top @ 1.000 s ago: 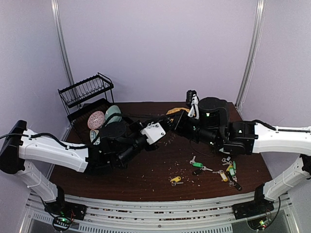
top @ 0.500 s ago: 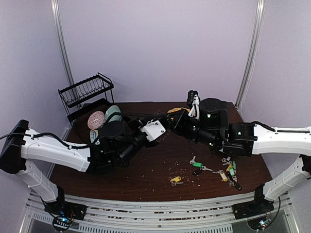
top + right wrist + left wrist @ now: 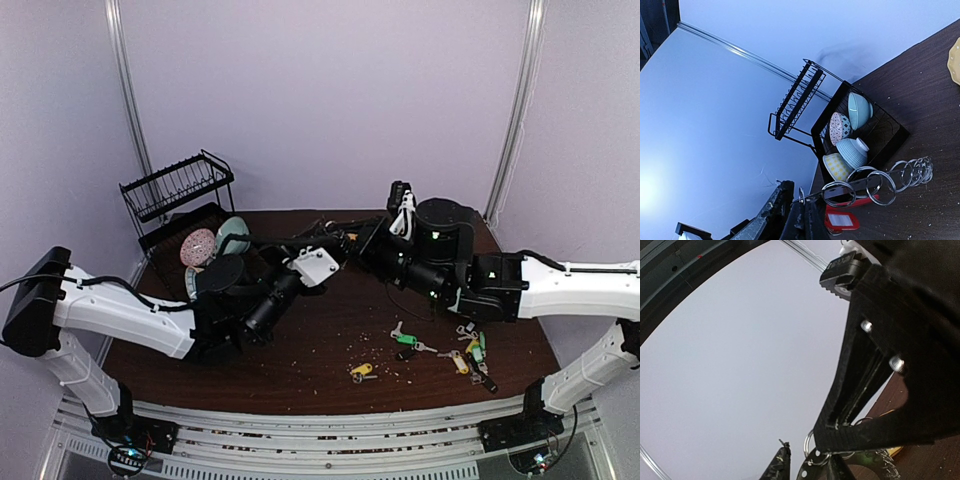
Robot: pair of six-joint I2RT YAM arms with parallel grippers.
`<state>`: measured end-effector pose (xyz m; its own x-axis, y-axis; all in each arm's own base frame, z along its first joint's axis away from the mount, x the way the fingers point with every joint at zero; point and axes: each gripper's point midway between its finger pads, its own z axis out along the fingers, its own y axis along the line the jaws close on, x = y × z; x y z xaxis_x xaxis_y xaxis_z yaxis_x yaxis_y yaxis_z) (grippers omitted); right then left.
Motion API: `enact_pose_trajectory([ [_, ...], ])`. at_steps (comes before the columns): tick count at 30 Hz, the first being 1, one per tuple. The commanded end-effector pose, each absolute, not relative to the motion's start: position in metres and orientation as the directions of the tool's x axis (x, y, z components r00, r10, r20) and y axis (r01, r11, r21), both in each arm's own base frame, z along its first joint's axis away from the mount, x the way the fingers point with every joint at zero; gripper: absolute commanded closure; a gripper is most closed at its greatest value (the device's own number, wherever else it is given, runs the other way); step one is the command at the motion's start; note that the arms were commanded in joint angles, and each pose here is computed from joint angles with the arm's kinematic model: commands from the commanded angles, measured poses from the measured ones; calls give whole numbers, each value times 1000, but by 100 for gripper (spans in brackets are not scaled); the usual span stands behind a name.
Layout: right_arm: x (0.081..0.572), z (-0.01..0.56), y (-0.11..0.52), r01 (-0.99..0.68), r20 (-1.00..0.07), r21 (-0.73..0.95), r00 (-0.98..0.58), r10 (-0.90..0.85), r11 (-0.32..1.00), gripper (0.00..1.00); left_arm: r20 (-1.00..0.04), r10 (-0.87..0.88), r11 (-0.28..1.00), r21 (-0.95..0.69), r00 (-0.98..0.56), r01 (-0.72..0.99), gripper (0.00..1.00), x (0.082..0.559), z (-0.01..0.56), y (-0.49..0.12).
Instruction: Put the keys on the keyring
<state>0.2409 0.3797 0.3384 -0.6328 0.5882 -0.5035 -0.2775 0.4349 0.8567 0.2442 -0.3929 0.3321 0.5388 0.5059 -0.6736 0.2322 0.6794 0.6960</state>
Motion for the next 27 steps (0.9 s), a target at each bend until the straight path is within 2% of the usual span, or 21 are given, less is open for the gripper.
enact_pose_trajectory([
  [1,228,351,386,-283,-445,893,-662,603,349,100,-538,703,552,825,465,119,74,267,299,-381],
  [3,229,352,383,-279,-440,896,-655,614,344,100,-520,714,541,835,469,102,74,267,298,-380],
  [9,229,351,380,-276,-432,901,-651,624,335,100,-500,716,519,848,488,108,65,266,296,-385],
  [12,229,353,379,-278,-433,900,-645,630,335,100,-495,711,506,853,499,126,64,264,295,-387],
  [19,231,356,376,-283,-441,897,-630,639,340,100,-463,700,433,881,545,192,53,254,281,-394],
  [23,231,356,375,-282,-441,897,-628,642,340,100,-463,688,426,881,559,205,59,251,282,-395],
  [27,231,359,373,-286,-442,896,-619,649,339,100,-436,670,366,898,601,244,57,242,273,-401],
])
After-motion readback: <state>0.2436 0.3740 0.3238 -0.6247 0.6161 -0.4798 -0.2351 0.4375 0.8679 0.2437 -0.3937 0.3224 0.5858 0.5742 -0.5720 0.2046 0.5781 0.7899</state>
